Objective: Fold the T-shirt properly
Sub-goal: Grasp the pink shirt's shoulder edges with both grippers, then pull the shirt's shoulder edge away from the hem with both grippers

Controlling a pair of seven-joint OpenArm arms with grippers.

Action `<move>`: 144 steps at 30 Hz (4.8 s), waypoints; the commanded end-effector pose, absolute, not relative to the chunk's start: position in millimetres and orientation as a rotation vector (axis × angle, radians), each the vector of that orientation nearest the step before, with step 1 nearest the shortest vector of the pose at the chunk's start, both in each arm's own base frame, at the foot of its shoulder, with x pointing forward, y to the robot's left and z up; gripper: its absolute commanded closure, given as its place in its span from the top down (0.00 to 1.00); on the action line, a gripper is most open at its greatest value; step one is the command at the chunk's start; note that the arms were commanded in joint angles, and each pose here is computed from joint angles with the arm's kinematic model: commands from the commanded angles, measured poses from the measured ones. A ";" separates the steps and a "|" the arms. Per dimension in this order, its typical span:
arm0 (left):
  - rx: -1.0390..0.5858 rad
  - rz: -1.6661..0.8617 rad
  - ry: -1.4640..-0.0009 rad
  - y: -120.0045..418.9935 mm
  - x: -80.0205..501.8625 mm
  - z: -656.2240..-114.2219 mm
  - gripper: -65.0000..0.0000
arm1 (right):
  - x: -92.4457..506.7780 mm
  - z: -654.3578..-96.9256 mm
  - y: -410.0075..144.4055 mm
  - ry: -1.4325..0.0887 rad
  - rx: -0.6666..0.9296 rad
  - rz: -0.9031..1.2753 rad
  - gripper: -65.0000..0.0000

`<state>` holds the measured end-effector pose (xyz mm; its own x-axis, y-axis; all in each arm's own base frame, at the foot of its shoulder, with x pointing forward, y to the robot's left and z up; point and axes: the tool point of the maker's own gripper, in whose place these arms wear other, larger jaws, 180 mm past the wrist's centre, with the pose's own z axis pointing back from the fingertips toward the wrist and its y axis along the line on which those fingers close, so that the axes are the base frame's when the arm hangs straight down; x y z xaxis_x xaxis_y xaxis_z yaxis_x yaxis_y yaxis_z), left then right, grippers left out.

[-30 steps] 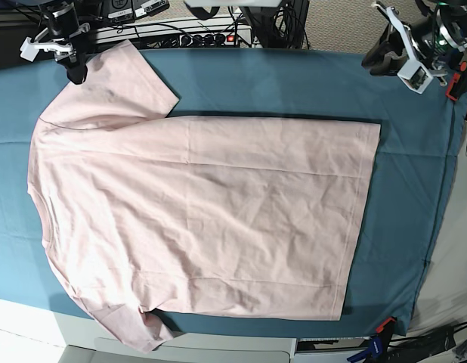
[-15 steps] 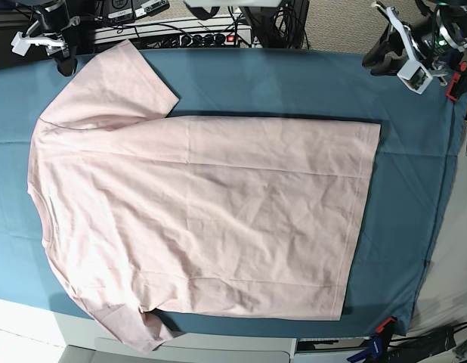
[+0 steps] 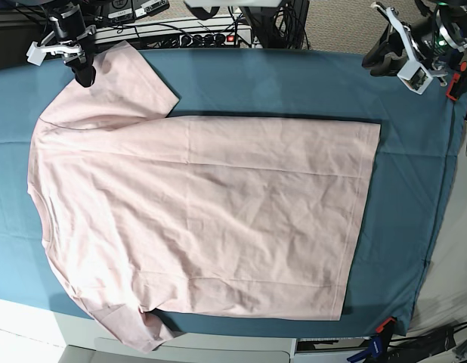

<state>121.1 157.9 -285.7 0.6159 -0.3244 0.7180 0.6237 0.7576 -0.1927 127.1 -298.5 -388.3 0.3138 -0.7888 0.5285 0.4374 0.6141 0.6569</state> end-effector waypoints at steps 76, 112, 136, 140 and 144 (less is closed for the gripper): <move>-0.264 0.042 -0.746 207.5 264.8 -384.3 0.43 | 118.7 -395.5 -296.9 -0.878 0.399 -0.807 0.00; -0.250 -0.053 -0.659 198.9 246.1 -389.9 0.00 | 119.6 -350.9 -280.5 -0.894 0.306 -0.481 0.00; -0.226 -0.152 -0.584 194.3 195.8 -375.8 0.00 | 72.3 -313.4 -323.9 -0.773 0.065 -0.317 0.00; -0.217 -0.150 -0.560 196.9 183.1 -376.1 0.00 | 60.3 -316.9 -322.5 -0.729 0.067 -0.319 0.00; -0.216 -0.150 -0.535 197.2 169.3 -376.6 0.00 | 50.3 -319.0 -322.4 -0.695 0.062 -0.319 0.00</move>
<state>166.3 195.5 -383.1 0.8611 -0.0740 0.5031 0.1848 0.9672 -0.1741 49.4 -319.5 -326.5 0.7267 -0.3272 0.6040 0.2787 0.9441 0.1761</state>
